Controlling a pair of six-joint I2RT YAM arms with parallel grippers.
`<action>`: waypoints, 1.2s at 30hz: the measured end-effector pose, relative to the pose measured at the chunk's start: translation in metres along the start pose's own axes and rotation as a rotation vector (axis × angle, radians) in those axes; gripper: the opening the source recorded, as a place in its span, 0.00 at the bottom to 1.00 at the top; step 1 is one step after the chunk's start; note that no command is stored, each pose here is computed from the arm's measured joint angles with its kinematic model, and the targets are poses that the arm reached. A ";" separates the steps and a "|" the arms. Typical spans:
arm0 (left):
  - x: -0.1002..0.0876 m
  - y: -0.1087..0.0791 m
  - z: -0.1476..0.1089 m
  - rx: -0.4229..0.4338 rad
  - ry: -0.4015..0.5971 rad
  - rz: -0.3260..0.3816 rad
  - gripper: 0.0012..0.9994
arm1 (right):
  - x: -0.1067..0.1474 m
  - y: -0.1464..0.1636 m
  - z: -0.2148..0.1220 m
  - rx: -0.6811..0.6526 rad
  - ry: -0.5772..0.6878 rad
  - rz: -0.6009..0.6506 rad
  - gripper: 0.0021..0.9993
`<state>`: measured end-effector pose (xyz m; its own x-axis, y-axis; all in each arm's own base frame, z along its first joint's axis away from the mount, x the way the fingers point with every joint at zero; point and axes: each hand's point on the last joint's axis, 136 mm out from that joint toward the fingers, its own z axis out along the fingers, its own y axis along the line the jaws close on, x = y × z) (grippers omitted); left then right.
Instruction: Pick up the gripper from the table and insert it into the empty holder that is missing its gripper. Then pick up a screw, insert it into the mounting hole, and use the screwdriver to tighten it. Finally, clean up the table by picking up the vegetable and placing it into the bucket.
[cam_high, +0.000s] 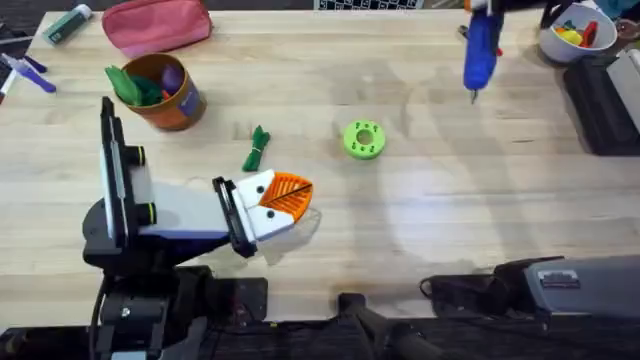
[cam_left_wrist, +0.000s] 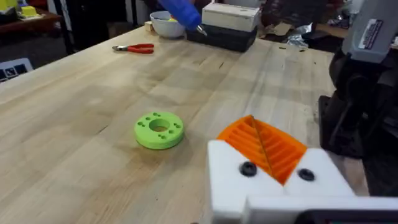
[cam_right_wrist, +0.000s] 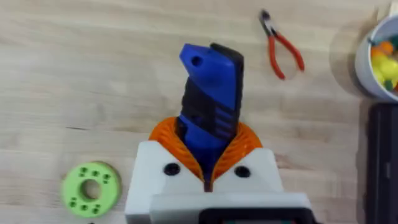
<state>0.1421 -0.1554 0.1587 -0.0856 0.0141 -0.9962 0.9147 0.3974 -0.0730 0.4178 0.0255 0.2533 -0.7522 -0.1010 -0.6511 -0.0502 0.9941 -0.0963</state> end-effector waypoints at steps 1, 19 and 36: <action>0.000 0.000 0.000 0.000 0.000 0.000 0.01 | -0.005 0.007 -0.010 -0.013 -0.030 0.000 0.02; 0.000 0.000 0.000 0.000 0.000 0.000 0.01 | -0.034 0.102 -0.175 -0.310 -0.412 0.011 0.02; 0.000 0.000 0.000 0.000 0.000 0.000 0.01 | -0.027 0.189 -0.225 -0.803 -0.814 0.010 0.02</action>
<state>0.1421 -0.1554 0.1587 -0.0857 0.0140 -0.9962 0.9147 0.3974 -0.0731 0.2806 0.2247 0.4224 -0.1208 0.2022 -0.9719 -0.6724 0.7035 0.2300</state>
